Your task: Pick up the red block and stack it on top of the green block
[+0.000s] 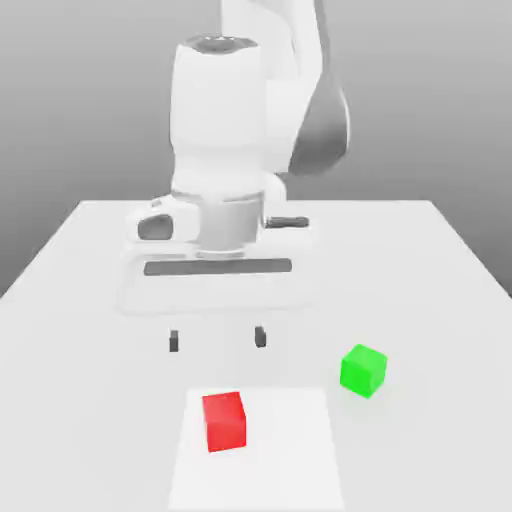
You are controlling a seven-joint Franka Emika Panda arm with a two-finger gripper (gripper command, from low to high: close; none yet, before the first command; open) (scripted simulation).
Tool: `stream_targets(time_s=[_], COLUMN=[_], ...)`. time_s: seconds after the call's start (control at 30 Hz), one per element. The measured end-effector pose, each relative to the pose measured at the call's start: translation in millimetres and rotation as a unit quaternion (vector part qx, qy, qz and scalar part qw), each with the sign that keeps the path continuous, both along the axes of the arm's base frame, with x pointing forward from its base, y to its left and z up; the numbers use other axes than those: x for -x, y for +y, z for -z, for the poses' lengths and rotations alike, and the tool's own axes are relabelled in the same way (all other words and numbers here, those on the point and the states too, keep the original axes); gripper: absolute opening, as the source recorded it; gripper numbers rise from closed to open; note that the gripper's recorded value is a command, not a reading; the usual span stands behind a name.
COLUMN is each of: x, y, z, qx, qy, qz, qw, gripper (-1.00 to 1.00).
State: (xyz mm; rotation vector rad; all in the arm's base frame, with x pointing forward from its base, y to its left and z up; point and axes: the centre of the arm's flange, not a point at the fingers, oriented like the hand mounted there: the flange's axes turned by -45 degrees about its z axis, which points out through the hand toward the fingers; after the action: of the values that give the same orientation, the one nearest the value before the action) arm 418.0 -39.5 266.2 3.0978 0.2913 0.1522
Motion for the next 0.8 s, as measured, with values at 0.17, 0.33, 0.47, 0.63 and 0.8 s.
stream_targets(time_s=[0.17,0.33,0.47,0.63,0.8], x=[24.2,26.8,26.9,25.4,31.8], y=[-2.3,-2.1,-1.8,-2.1,31.3], z=[83.7,120.8,120.9,94.6,51.4], qx=[-0.008,-0.008,-0.008,-0.008,-0.012], qy=[0.048,0.050,0.051,0.050,0.049], qz=[-0.014,-0.015,-0.015,-0.015,-0.045], qw=[0.999,0.999,0.999,0.999,0.998], gripper=[0.00,-1.00,-1.00,-1.00,-1.00])
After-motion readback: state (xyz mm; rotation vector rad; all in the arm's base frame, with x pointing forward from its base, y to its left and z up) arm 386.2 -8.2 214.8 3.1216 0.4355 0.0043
